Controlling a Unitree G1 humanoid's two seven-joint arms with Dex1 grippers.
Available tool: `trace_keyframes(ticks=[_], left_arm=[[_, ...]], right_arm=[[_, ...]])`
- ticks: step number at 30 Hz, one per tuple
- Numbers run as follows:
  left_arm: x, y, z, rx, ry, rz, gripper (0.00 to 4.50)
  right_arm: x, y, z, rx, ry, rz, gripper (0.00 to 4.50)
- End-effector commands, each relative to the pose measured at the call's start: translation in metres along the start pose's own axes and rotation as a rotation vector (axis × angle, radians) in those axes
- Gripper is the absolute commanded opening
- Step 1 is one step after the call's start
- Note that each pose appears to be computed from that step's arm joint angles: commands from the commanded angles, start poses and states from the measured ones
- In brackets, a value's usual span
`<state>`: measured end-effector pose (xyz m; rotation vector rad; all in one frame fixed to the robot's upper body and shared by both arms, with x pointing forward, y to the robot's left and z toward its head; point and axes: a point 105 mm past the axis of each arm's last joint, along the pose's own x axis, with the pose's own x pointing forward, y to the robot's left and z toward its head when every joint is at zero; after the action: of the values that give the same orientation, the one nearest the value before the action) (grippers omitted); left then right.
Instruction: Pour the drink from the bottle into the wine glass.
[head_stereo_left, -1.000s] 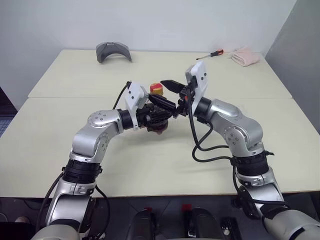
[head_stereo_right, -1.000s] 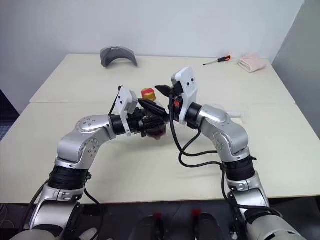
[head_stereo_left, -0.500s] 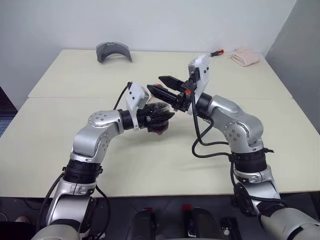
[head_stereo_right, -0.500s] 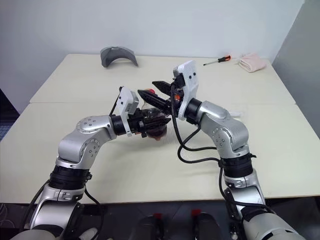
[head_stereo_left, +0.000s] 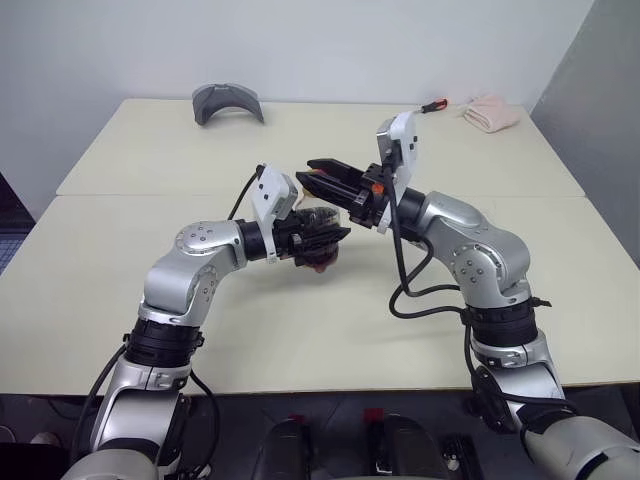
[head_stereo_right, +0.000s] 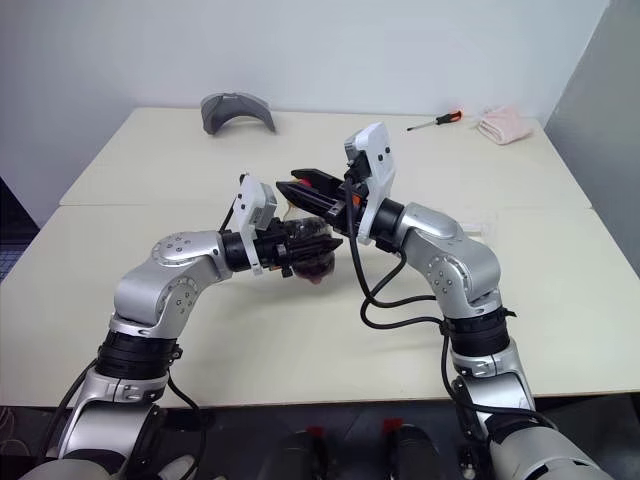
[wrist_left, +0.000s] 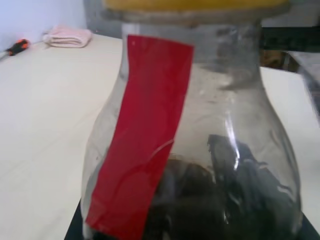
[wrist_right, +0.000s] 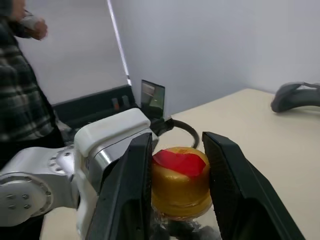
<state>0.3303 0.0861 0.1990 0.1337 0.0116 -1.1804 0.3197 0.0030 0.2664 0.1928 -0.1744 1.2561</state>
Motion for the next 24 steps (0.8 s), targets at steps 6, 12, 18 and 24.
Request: trace_keyframes(ticks=[6,12,18,24], left_arm=[[-0.011,-0.054,0.026,0.056,-0.024,-0.314,1.92],[-0.014,-0.059,0.022,0.062,0.000,-0.368,1.92],[-0.012,-0.062,0.021,0.055,-0.004,-0.379,1.92],[-0.012,-0.058,0.019,0.051,-0.002,-0.349,1.92]], right_arm=[[-0.001,0.043,0.022,0.015,-0.004,0.321,1.23],[-0.004,0.057,0.017,0.032,0.029,0.409,1.23],[-0.003,0.054,0.020,0.030,0.018,0.390,1.23],[-0.003,0.045,0.021,0.016,0.014,0.330,3.27]])
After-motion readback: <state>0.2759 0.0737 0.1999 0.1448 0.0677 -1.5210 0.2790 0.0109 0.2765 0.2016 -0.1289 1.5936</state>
